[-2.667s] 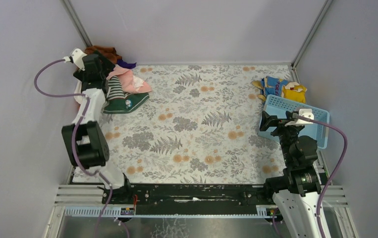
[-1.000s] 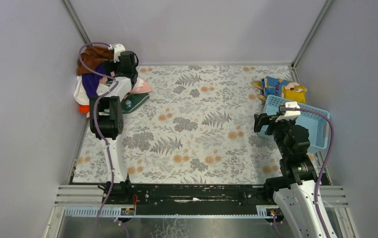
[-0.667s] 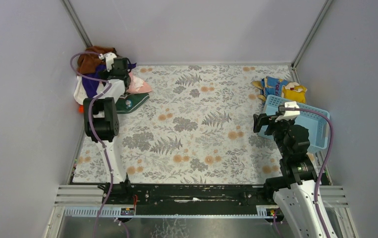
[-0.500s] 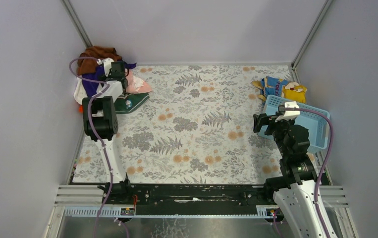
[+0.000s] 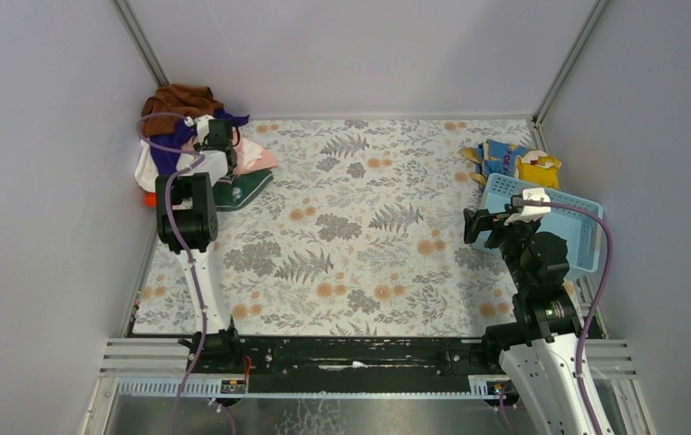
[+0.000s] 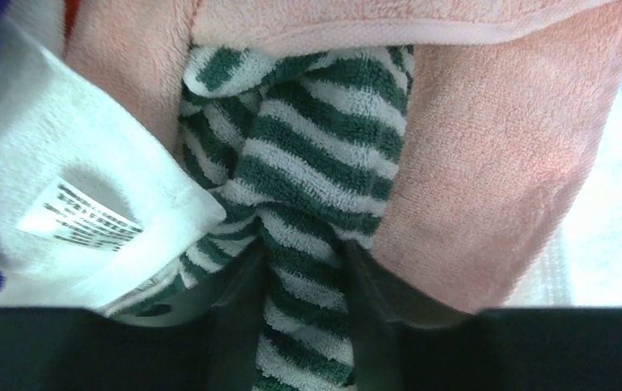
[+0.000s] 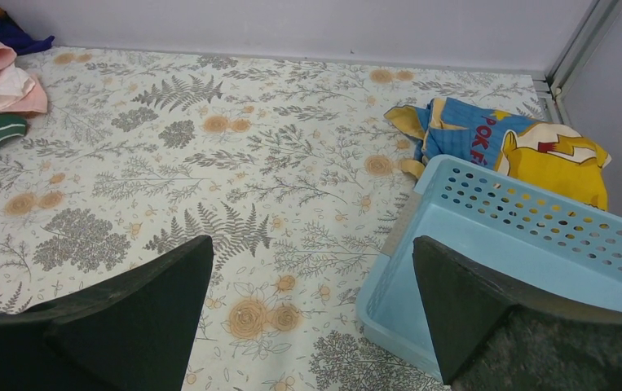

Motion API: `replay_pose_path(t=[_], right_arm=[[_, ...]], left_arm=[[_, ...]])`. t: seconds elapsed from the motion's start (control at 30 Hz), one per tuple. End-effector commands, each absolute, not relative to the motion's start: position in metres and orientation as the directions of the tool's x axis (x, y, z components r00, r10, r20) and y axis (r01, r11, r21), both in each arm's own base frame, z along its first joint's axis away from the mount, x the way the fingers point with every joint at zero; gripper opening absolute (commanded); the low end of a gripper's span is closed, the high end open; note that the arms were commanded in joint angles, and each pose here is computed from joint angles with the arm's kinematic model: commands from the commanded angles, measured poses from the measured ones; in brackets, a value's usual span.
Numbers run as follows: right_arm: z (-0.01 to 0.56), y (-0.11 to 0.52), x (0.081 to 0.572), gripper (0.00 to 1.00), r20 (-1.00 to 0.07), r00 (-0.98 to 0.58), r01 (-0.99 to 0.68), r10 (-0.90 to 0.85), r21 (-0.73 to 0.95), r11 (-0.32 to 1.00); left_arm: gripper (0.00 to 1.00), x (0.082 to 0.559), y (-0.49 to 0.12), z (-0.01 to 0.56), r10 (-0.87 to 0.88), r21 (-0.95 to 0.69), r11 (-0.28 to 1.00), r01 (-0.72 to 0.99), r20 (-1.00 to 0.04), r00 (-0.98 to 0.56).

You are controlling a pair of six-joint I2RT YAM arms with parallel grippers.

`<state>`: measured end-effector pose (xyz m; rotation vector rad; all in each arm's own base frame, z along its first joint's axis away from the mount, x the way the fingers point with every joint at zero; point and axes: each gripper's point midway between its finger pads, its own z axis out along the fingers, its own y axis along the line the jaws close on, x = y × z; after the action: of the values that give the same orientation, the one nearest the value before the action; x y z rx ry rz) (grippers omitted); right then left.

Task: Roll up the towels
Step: Pick up the towel at the corner of the board.

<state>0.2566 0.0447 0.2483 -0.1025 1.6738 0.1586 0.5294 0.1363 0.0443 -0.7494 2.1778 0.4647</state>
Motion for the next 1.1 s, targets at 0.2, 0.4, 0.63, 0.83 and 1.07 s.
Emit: replay_pose_path(t=[0.2, 0.4, 0.63, 0.83, 1.07], right_arm=[[0.266, 0.049, 0.256, 0.99, -0.999, -0.037, -0.185, 0.033, 0.039, 0.982], [0.269, 0.051, 0.255, 0.99, -0.999, -0.033, -0.195, 0.037, 0.043, 0.980], [0.271, 0.052, 0.253, 0.99, -0.999, -0.026, -0.200, 0.045, 0.049, 0.979], [0.274, 0.053, 0.251, 0.99, -0.999, -0.014, -0.210, 0.052, 0.053, 0.976], [0.278, 0.056, 0.248, 0.99, -0.998, -0.002, -0.222, 0.057, 0.056, 0.973]], left_arm=[[0.00, 0.521, 0.134, 0.076, -0.403, 0.019, 0.767, -0.641, -0.764, -0.504], [0.00, 0.523, 0.114, 0.219, -0.316, -0.075, 0.797, -0.600, -0.898, -0.307], [0.00, 0.490, 0.098, 0.389, -0.226, -0.200, 0.791, -0.578, -0.974, 0.028], [0.00, 0.471, 0.129, 0.485, -0.113, -0.199, 0.711, -0.675, -0.979, 0.169], [0.00, 0.468, 0.135, 0.522, -0.139, -0.255, 0.734, -0.629, -0.964, 0.228]])
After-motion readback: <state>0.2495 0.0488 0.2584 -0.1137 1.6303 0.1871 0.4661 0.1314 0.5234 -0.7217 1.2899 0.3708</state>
